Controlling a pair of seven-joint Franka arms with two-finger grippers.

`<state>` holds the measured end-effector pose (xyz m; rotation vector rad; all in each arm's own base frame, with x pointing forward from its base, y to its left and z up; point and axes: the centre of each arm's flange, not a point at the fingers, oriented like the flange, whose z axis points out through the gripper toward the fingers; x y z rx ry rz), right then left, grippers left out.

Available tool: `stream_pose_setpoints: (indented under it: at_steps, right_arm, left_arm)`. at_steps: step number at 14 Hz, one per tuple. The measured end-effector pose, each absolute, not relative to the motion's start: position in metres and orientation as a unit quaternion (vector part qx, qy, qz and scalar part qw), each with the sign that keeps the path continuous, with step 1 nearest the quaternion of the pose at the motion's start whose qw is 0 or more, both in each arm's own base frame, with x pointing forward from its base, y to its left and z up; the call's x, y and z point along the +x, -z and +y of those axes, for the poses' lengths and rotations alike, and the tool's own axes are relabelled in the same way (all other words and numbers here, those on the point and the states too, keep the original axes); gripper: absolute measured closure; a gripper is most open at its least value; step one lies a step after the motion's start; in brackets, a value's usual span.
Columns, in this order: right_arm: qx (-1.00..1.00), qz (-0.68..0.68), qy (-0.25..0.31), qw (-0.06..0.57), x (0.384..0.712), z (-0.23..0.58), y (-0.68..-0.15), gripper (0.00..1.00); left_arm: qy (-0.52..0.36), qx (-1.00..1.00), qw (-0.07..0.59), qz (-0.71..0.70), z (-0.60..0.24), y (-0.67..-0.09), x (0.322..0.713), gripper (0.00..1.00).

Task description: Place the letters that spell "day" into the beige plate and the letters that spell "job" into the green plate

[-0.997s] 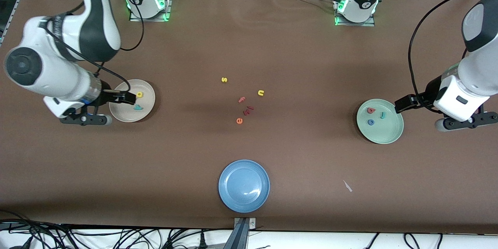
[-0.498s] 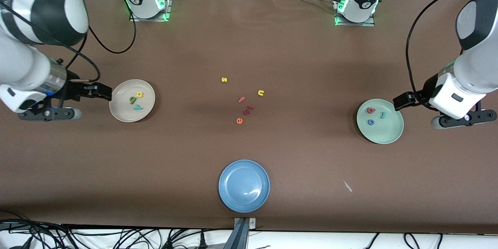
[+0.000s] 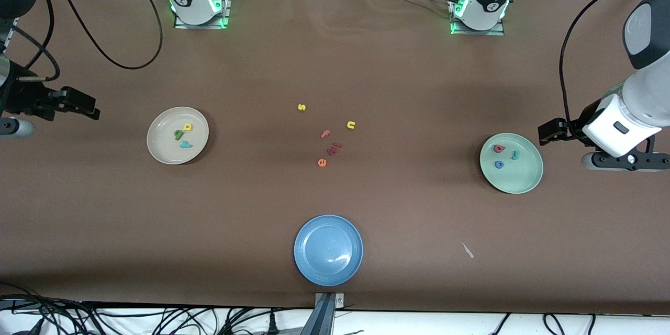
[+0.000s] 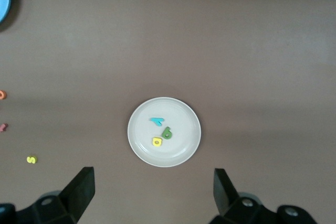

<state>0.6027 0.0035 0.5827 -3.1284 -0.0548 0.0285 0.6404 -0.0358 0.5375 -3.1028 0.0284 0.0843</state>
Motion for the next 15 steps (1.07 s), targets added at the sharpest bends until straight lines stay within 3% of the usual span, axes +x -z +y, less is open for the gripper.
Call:
stream_pose_setpoints:
  at_steps: [5,15]
  right_arm:
    - [-1.0,-0.003,0.023,0.006,0.562,0.004,-0.578,0.0]
    - [-0.999,-0.001,0.035,0.005,0.557,0.002,-0.597,0.0]
  left_arm:
    - [-0.027,-0.999,0.02,0.01,-0.03,-0.537,0.641,0.0]
    - [-0.027,-0.999,0.02,0.01,-0.03,-0.537,0.641,0.0]
